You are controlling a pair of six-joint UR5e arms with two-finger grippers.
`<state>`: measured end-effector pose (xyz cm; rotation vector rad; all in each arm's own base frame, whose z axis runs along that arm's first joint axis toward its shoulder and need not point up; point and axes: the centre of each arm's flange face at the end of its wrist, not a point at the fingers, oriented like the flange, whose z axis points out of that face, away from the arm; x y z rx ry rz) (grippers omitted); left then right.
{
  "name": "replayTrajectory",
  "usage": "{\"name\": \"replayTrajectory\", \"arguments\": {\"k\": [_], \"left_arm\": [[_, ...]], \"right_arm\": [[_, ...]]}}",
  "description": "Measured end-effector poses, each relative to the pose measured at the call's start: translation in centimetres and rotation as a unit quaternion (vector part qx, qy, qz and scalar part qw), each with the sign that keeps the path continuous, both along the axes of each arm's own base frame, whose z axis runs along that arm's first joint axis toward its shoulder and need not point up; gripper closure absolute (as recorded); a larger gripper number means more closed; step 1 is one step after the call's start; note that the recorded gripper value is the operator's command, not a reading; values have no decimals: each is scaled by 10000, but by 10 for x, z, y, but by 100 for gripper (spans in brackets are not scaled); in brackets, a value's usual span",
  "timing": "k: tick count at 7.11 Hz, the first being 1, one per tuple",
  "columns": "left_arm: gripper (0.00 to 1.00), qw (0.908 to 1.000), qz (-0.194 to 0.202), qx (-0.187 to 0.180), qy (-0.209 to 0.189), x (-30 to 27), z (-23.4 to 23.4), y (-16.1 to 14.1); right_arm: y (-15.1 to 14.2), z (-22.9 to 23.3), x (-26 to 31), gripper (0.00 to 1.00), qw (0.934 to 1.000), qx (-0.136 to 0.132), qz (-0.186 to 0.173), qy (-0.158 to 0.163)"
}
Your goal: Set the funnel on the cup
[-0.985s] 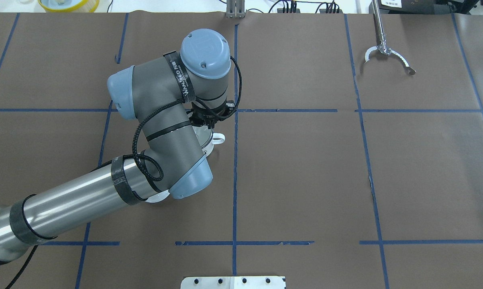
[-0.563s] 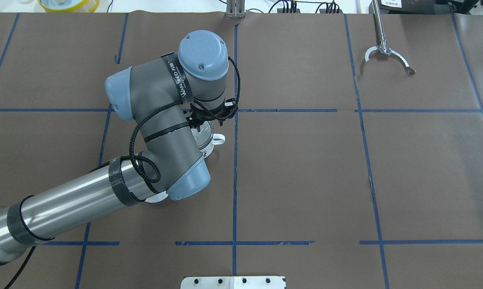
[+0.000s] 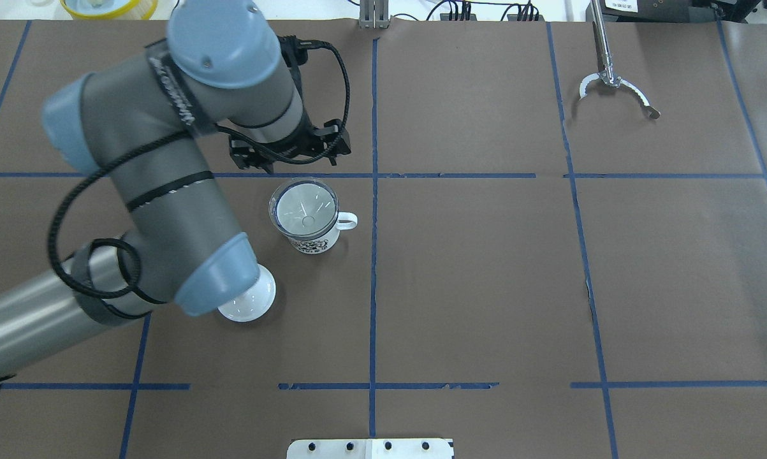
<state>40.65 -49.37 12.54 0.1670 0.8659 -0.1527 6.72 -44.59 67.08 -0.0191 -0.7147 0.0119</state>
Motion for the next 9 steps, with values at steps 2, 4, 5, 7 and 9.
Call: {"name": "replayTrajectory", "arguments": {"k": [2,4,5,7,9], "left_arm": [[0,9954,489,746,-360,-110,66,-33],[0,9825,1005,1276,-917,-238,157,-70],[0,9747,1282,1387,-1198,-301,214,-82],[0,9748,1484,1178,-1175,-404,342,-74],[0,9847,1434,686,-713,-454,468,-18]], "right_arm": [[0,0,0,0,10000,-1,0,0],[0,0,0,0,10000,0,0,0],[0,0,0,0,10000,0,0,0],[0,0,0,0,10000,0,0,0],[0,0,0,0,10000,0,0,0]]}}
